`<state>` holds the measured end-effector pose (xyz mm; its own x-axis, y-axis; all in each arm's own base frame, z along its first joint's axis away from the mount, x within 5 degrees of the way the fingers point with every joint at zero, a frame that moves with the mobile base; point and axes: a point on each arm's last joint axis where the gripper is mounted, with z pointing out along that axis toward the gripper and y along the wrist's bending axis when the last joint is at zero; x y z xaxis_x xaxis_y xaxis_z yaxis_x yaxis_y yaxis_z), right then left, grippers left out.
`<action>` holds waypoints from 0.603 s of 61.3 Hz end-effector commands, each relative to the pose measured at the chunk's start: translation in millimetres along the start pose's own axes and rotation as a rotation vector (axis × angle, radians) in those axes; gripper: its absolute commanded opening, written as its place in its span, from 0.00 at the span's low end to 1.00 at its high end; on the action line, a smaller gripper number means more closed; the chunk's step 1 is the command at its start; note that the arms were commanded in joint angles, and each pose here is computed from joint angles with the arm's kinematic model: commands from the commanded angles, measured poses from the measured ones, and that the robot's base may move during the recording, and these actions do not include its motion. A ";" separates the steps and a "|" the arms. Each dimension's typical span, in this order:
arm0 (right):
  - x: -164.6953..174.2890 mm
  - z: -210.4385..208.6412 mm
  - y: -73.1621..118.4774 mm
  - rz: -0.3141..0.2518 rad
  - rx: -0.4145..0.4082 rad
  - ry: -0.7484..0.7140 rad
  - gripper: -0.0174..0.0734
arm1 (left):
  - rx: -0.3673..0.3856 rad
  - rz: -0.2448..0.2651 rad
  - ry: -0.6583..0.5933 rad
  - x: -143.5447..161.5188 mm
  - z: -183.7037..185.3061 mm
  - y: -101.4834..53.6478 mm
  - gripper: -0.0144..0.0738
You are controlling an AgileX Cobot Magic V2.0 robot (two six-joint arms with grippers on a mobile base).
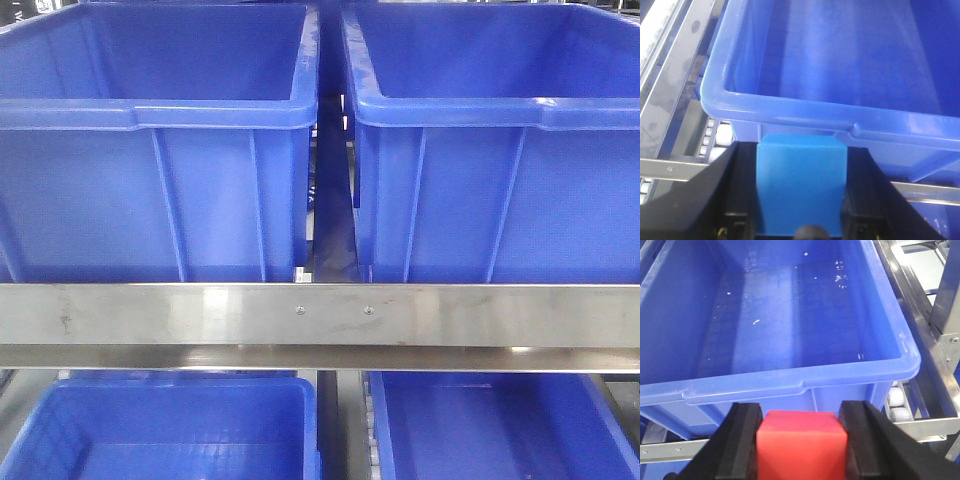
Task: Sort and place red and blue blocks on shelf
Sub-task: 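Lower both held cubes over the rims into the upper blue bins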
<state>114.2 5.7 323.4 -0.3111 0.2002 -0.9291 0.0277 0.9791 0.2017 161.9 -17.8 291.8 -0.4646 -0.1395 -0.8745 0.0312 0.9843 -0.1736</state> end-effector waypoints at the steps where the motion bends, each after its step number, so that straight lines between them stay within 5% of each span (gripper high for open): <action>1: -17.0 -4.8 3.3 -0.019 -0.023 -0.116 0.26 | 0.018 -0.016 -0.114 -16.9 -4.3 -2.8 0.25; 37: -17.1 -4.8 3.4 -0.019 -0.024 -0.118 0.26 | 0.020 -0.016 -0.137 -18.9 -4.6 -3.0 0.25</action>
<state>114.2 5.7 323.4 -0.3111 0.2002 -0.9291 0.0277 0.9791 0.2017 162.6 -17.8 293.2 -0.4494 -0.1414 -0.8821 0.0330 0.9841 -0.1745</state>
